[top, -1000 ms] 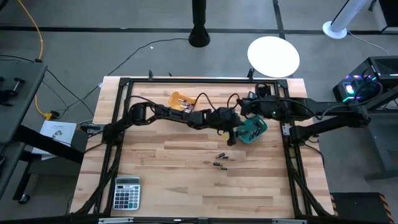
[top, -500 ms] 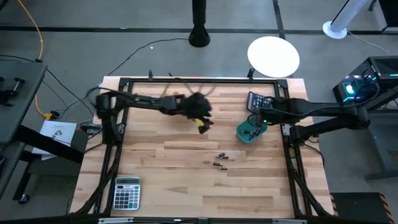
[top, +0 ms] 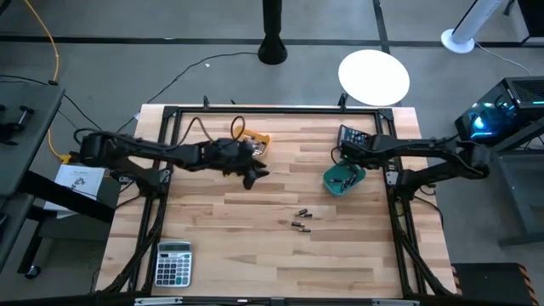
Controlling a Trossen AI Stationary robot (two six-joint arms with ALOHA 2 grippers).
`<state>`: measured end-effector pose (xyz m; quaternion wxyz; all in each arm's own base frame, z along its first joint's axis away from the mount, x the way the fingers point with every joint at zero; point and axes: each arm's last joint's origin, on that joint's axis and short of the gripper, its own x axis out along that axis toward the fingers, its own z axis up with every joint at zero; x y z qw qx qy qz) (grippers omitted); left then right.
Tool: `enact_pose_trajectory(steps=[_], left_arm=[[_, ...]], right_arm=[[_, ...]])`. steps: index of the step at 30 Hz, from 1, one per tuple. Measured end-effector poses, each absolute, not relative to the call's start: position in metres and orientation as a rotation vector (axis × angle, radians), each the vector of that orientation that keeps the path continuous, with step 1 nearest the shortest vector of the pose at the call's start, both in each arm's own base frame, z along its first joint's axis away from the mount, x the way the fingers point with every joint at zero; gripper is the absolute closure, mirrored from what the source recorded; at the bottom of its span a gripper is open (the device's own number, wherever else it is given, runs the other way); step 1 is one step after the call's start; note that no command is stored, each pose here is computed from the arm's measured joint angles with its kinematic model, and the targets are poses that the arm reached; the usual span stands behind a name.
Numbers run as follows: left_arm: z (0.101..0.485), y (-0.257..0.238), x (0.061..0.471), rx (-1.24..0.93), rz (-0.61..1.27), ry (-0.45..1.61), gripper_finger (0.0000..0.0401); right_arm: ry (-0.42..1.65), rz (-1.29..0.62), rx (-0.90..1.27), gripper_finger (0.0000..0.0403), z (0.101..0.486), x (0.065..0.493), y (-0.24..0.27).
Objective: Sort batteries
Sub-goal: Adjust the blue bin, then put the black battery into the blue bin
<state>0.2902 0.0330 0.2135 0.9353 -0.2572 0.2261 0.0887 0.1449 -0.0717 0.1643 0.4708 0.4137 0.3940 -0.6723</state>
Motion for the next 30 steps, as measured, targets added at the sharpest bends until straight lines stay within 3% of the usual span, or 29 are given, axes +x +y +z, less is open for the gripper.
enact_pose_trajectory(steps=[5,9,19,24,30], left_arm=[[0.226,0.008,0.272,-0.501,0.091,0.449,0.0236],[0.229,-0.008,0.253,-0.488,0.054,0.546,0.0238],[0.228,-0.028,0.222,-0.357,0.199,0.707,0.0239],[0.228,-0.028,0.234,-0.297,0.236,0.620,0.0239],[0.210,-0.025,0.284,-0.118,0.084,0.535,0.0232]], right_arm=[[0.990,-1.524,1.040,0.0402,0.164,0.155,-0.067],[0.858,-1.416,1.099,0.0402,0.169,0.174,-0.062],[0.528,-1.165,1.199,0.0403,0.183,0.213,-0.060],[0.487,-0.946,0.997,0.0403,0.235,0.228,-0.052],[0.519,-0.697,0.778,0.0403,0.297,0.236,-0.011]])
